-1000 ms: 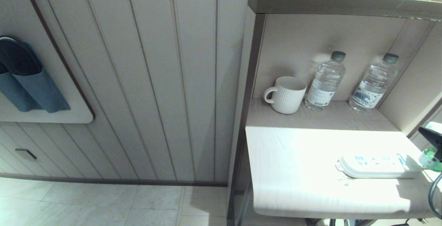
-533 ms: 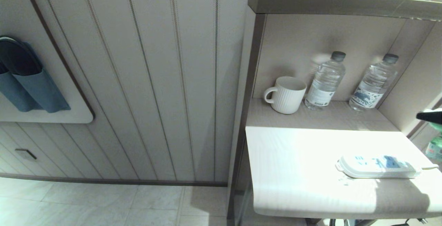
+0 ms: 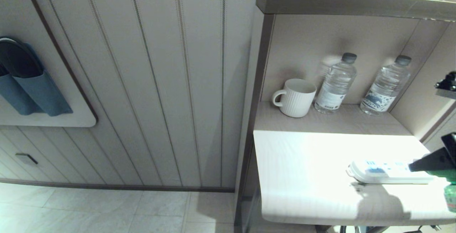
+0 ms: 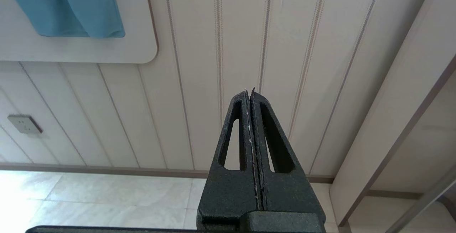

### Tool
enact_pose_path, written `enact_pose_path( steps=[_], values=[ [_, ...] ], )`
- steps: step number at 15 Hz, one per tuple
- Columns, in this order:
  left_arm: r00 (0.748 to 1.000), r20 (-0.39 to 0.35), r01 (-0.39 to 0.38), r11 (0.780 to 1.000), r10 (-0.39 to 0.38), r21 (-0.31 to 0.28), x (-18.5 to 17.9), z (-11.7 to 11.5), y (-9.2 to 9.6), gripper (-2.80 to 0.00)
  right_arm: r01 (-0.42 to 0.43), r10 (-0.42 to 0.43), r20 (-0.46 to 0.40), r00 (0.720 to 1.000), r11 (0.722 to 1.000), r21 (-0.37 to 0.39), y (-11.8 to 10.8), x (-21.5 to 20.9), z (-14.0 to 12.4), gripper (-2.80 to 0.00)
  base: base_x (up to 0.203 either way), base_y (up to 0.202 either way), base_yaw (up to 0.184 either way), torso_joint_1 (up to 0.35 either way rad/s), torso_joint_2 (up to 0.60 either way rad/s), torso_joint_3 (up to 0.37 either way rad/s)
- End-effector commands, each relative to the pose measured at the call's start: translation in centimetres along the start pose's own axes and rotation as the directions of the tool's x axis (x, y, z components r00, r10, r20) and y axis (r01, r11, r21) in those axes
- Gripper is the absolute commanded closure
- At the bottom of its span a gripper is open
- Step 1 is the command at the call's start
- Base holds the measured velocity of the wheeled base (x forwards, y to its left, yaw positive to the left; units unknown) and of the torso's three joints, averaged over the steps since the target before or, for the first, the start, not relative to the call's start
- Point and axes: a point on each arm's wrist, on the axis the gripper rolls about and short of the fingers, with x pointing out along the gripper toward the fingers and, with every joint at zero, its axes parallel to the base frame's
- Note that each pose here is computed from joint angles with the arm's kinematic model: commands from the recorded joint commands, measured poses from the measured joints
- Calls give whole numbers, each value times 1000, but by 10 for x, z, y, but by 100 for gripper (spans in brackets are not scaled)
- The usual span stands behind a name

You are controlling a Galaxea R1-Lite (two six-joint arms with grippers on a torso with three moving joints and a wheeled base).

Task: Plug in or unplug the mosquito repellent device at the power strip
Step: Insert the plug into the socket

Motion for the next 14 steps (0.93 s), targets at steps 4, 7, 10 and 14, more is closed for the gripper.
enact_pose_path(
  steps=[4,7,10,14],
  values=[
    [1000,1,0,1000,0,0,0,0,0,0,1,-3,-111,994,1000,-20,6,0,33,0,0,0,0,0,0,0],
    [1000,1,0,1000,0,0,0,0,0,0,-22,12,-204,979,999,-48,13,-2,45,0,0,0,0,0,0,0],
    [1000,1,0,1000,0,0,0,0,0,0,-44,18,-287,958,996,-83,19,15,54,0,0,0,0,0,0,0],
    [1000,1,0,1000,0,0,0,0,0,0,-36,15,-271,962,997,-72,16,9,52,0,0,0,0,0,0,0]
  ],
)
